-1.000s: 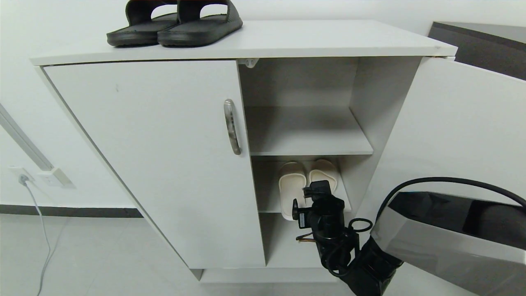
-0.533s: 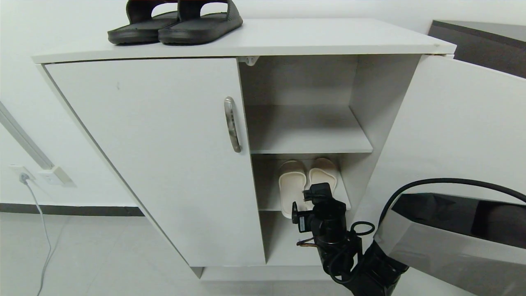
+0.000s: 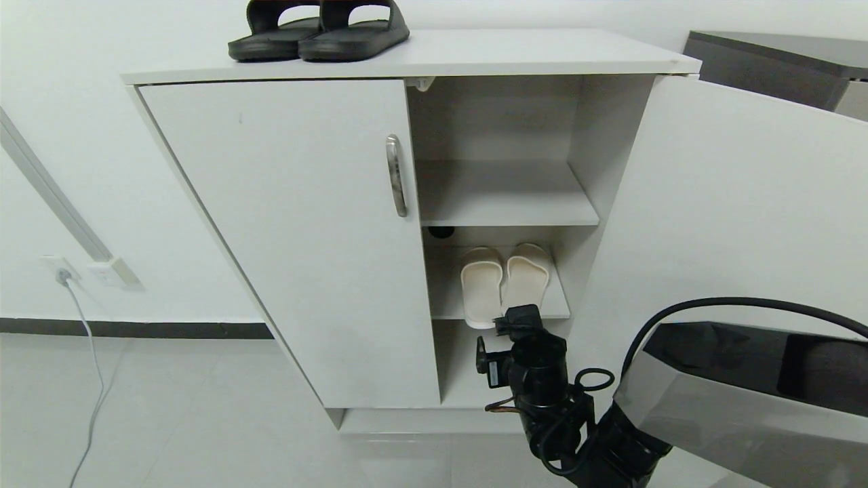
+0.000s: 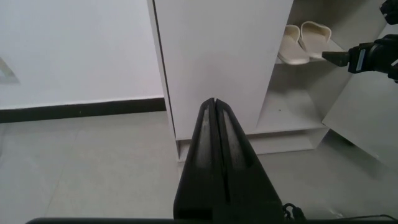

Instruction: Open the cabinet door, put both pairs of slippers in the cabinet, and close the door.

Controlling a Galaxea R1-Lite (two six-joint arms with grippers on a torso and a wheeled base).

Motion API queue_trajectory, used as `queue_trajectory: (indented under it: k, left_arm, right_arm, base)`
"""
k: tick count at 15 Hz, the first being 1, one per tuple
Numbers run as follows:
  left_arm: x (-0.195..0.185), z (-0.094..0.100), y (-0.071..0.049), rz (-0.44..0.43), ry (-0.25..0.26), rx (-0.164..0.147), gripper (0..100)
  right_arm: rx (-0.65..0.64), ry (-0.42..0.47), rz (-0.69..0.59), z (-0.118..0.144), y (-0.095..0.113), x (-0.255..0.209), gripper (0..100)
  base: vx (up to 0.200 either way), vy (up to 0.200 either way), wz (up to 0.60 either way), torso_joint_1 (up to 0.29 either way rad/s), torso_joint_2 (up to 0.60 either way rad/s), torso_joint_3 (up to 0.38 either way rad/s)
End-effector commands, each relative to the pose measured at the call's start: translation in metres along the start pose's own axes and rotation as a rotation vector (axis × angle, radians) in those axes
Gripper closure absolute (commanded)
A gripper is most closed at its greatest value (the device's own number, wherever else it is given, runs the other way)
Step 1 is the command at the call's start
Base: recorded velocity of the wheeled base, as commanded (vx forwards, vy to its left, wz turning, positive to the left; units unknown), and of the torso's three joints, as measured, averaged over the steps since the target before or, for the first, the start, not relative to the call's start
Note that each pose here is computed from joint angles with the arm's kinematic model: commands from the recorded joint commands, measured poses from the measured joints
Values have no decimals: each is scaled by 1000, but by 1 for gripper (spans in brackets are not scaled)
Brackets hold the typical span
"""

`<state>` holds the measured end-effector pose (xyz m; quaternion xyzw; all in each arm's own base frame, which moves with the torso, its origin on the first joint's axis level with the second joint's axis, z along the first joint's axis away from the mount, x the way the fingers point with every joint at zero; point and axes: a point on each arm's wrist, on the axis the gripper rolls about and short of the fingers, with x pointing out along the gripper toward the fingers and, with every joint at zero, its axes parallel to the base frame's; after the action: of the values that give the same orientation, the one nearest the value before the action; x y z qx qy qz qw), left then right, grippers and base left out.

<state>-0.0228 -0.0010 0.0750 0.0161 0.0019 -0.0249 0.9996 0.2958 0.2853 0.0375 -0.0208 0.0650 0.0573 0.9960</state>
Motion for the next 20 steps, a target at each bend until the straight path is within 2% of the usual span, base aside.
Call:
queue_trajectory:
  k: [1, 11, 20]
  left_arm:
    - [0, 0, 0, 1, 1, 0, 100]
    - [0, 0, 0, 1, 1, 0, 100]
    - [0, 0, 0, -1, 1, 1, 100]
  right_arm:
    - [0, 0, -2, 0, 0, -1, 0]
    - [-1, -6, 15, 6, 2, -10, 0]
    - [13, -16, 39, 13, 1, -24, 0]
  base:
    - [0, 0, 0, 0, 0, 0]
    - [0, 0, 0, 1, 0, 6]
    - [0, 0, 0, 1, 3, 176]
